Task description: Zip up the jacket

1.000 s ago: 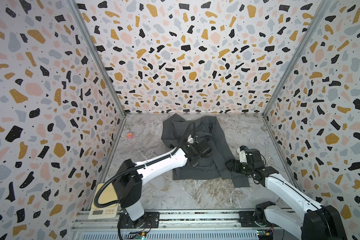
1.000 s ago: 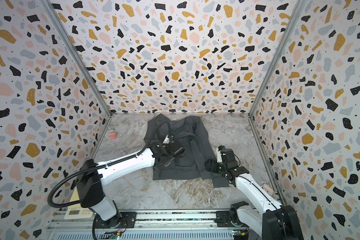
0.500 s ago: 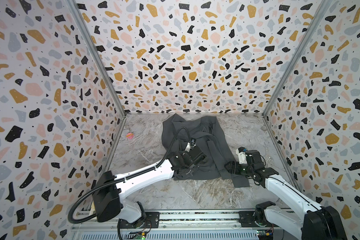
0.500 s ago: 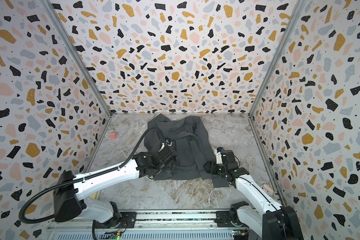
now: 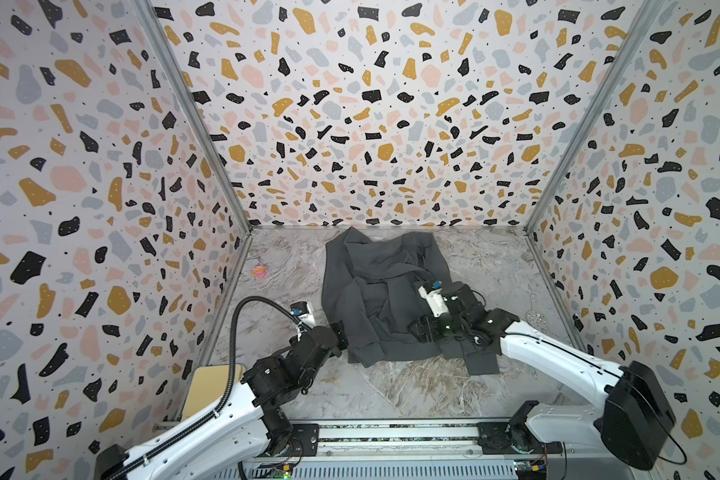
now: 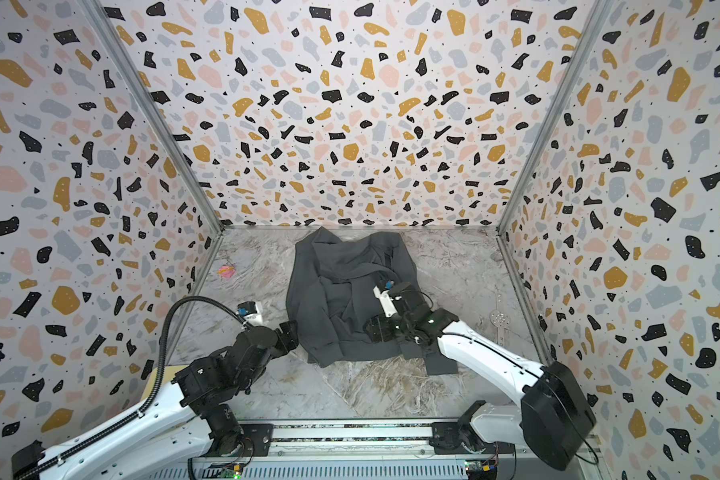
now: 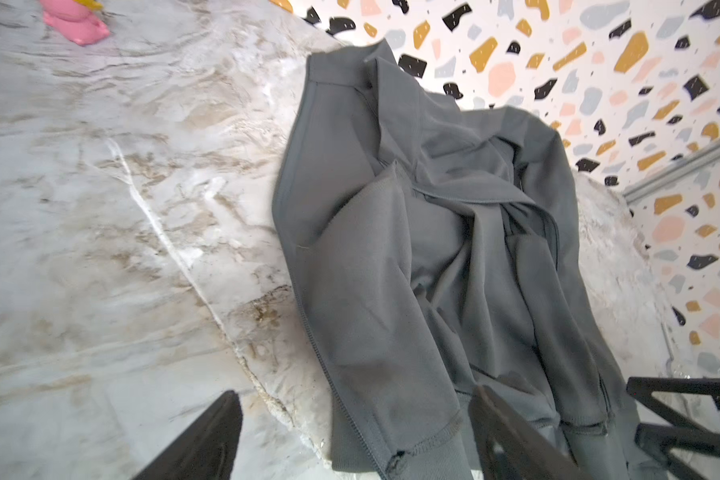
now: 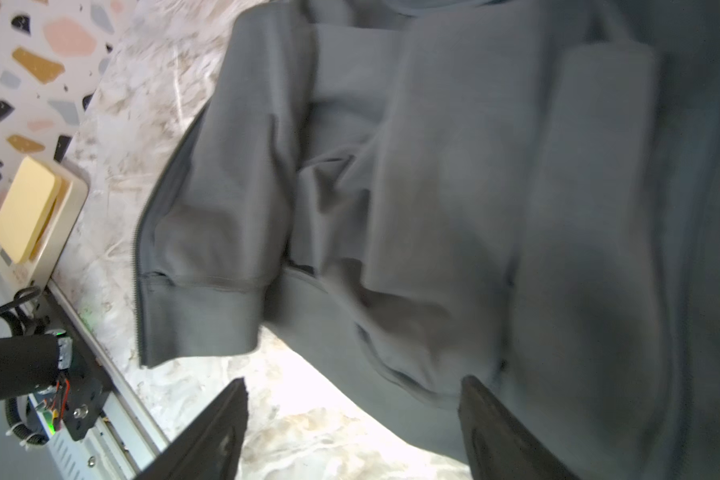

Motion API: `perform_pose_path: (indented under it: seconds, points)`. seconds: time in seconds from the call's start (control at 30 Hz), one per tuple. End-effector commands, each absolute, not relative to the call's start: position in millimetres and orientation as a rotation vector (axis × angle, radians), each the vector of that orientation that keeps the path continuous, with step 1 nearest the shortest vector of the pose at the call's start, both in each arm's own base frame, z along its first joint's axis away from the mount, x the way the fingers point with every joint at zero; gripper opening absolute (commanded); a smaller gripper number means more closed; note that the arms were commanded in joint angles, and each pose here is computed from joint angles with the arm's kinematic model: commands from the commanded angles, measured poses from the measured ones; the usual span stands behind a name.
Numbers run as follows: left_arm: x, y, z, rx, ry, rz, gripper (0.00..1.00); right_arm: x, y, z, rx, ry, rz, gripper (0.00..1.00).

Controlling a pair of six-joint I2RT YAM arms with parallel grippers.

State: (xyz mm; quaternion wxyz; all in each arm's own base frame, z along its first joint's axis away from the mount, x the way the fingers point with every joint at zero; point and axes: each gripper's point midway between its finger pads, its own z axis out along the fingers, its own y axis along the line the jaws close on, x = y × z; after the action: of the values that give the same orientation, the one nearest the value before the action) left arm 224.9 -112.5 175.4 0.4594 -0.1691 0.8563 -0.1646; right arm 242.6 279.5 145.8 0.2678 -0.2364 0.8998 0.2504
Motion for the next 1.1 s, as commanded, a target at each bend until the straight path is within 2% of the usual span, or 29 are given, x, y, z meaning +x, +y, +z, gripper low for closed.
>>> perform_pose_path:
  seconds: [0.0, 0.27, 0.4, 0.43, 0.63, 0.73, 0.87, 0.93, 1.07]
  points:
    - [222, -73, 198, -0.638, 1.94, -0.374, 0.88, 239, 306, 153, -0.74, 2.42, 0.44, 0.83]
    - [201, -25, 230, -0.79, 1.726, -0.449, 0.92, 229, 403, 147, -0.989, 2.347, 0.077, 0.85]
    - [197, -24, 229, -0.783, 1.746, -0.447, 0.95, 227, 437, 140, -1.08, 2.332, -0.003, 0.85]
    - [197, -25, 227, -0.779, 1.754, -0.448, 1.0, 227, 442, 138, -1.094, 2.329, -0.022, 0.85]
    - [195, -27, 218, -0.77, 1.775, -0.465, 1.0, 230, 460, 114, -1.179, 2.35, -0.158, 0.82]
    - [194, -28, 215, -0.763, 1.781, -0.472, 1.0, 228, 461, 97, -1.236, 2.371, -0.206, 0.74]
    - [195, -37, 204, -0.734, 1.83, -0.481, 1.0, 228, 451, 83, -1.262, 2.407, -0.256, 0.54]
    - [197, -45, 194, -0.715, 1.869, -0.491, 1.0, 231, 441, 80, -1.247, 2.434, -0.262, 0.5]
    - [200, -61, 177, -0.68, 1.93, -0.514, 1.0, 236, 418, 75, -1.204, 2.503, -0.207, 0.28]
